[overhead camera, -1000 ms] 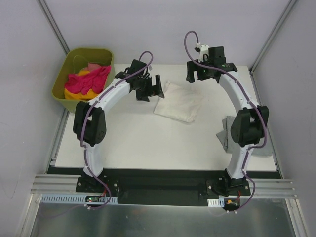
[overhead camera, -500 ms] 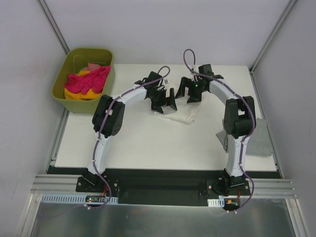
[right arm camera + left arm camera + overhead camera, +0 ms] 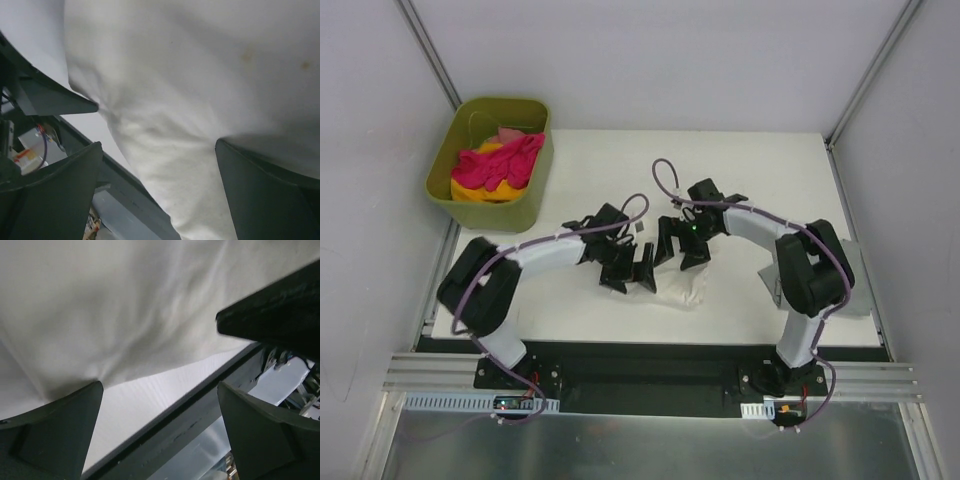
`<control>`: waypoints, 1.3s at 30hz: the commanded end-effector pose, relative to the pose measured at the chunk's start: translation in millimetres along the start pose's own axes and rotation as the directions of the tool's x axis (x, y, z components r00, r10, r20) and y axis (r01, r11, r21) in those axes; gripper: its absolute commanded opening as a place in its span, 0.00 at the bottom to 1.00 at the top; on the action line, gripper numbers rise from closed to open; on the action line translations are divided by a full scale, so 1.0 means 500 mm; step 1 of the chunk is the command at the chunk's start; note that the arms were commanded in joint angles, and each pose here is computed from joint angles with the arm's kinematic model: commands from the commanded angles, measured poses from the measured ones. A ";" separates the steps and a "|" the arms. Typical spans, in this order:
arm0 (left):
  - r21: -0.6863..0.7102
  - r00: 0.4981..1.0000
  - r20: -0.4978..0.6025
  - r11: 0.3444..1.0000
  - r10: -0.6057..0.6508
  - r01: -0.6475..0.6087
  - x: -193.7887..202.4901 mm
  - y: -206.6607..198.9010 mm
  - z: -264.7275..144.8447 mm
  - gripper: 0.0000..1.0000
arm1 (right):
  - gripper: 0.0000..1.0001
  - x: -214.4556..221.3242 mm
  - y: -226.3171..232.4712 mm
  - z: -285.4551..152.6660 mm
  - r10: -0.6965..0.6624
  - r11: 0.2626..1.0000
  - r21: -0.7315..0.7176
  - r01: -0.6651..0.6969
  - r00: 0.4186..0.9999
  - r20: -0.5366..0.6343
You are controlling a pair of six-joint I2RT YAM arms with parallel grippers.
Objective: Fold and stack the t-shirts
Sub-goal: Fold the tshirt
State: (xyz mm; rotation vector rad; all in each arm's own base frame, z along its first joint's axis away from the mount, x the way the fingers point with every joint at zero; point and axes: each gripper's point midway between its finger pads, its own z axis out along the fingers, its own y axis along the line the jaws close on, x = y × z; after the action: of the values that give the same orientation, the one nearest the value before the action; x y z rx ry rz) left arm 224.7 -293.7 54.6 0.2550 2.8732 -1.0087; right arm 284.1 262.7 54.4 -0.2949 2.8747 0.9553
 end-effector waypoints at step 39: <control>-0.095 0.984 0.151 0.990 -0.091 0.106 -0.256 0.007 -0.008 0.44 | 0.50 0.029 -0.155 -0.126 0.291 0.912 0.209 -0.353 0.916 0.274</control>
State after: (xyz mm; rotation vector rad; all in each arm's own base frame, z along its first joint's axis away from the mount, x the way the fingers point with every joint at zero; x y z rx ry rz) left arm 359.7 -289.8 70.2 -0.0164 2.7964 -0.7915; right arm 267.5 148.4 43.5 0.3057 2.8758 0.4955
